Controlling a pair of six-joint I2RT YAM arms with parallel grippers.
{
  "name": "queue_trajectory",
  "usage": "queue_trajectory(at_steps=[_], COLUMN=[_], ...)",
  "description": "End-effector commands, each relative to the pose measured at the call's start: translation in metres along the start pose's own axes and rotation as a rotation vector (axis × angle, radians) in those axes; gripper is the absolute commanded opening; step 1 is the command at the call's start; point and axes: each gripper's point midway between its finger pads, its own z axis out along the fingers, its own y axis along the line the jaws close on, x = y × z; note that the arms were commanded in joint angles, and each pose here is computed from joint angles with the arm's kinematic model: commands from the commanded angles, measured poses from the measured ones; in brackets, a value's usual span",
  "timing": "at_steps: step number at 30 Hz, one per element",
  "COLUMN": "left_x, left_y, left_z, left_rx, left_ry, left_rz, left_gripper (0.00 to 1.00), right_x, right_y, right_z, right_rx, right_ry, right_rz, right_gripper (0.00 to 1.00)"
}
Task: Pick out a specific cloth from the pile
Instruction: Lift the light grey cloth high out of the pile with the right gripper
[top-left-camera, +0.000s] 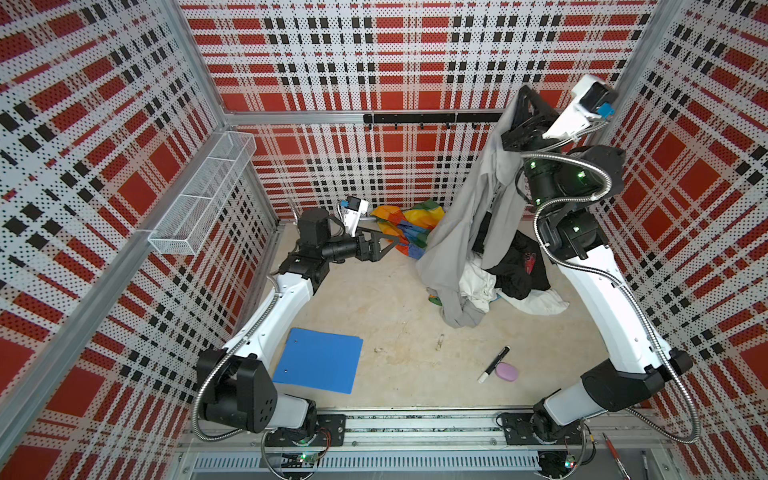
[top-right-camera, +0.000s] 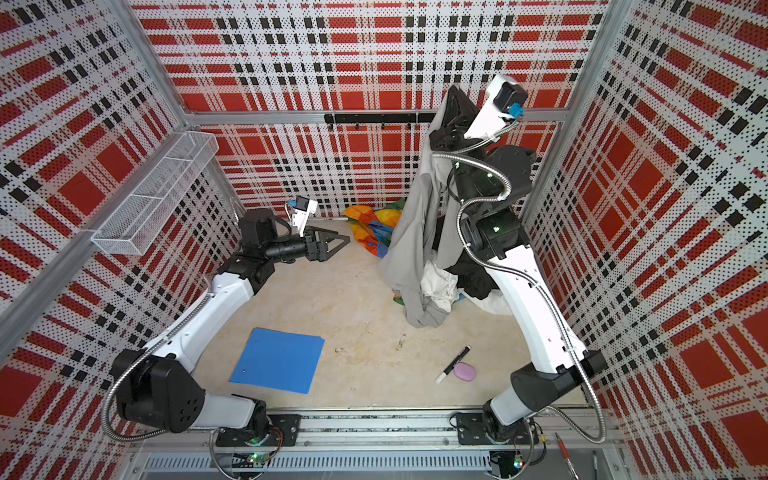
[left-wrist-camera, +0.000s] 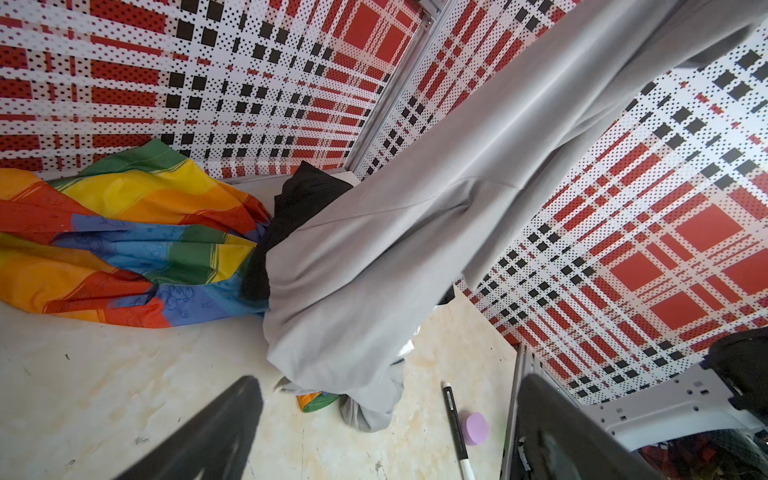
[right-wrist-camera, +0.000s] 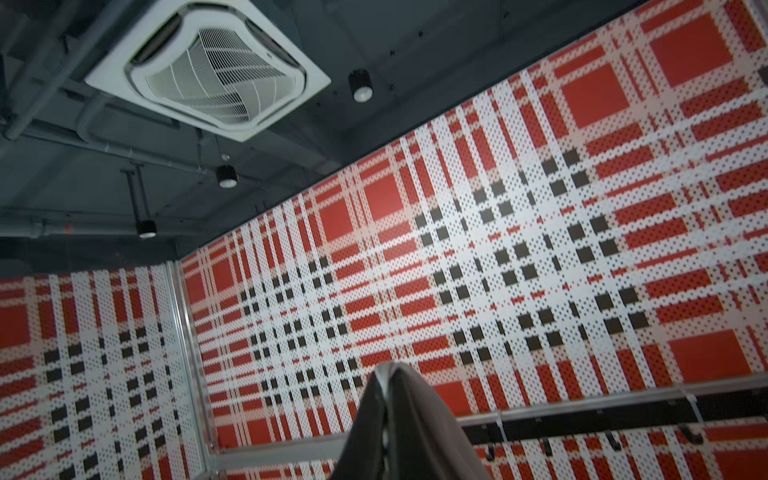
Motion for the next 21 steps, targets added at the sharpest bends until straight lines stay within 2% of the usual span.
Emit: queue_trajectory(at_steps=[1, 7, 12, 17, 21], left_x=[-0.002, -0.003, -0.005, -0.010, -0.017], left_y=[-0.006, -0.010, -0.010, -0.012, -0.009], left_z=[0.001, 0.001, -0.002, -0.007, -0.016], left_rx=[0.039, 0.051, 0.047, 0.065, 0.064], left_ry=[-0.011, -0.020, -0.030, -0.050, -0.075], left_rz=[0.013, 0.028, 0.017, 0.009, 0.002], left_gripper=[0.99, 0.99, 0.99, 0.99, 0.99], right_x=[-0.092, -0.122, -0.127, -0.109, -0.065], right_y=[0.018, 0.040, 0.058, 0.072, 0.085], right_z=[-0.008, -0.002, -0.003, 0.003, 0.013], right_rx=[-0.053, -0.112, -0.182, -0.264, -0.335], right_ry=[-0.299, -0.425, -0.478, -0.421, -0.274], right_rz=[0.096, 0.157, 0.214, 0.253, 0.287], right_gripper=[0.02, 0.00, 0.00, 0.00, 0.00])
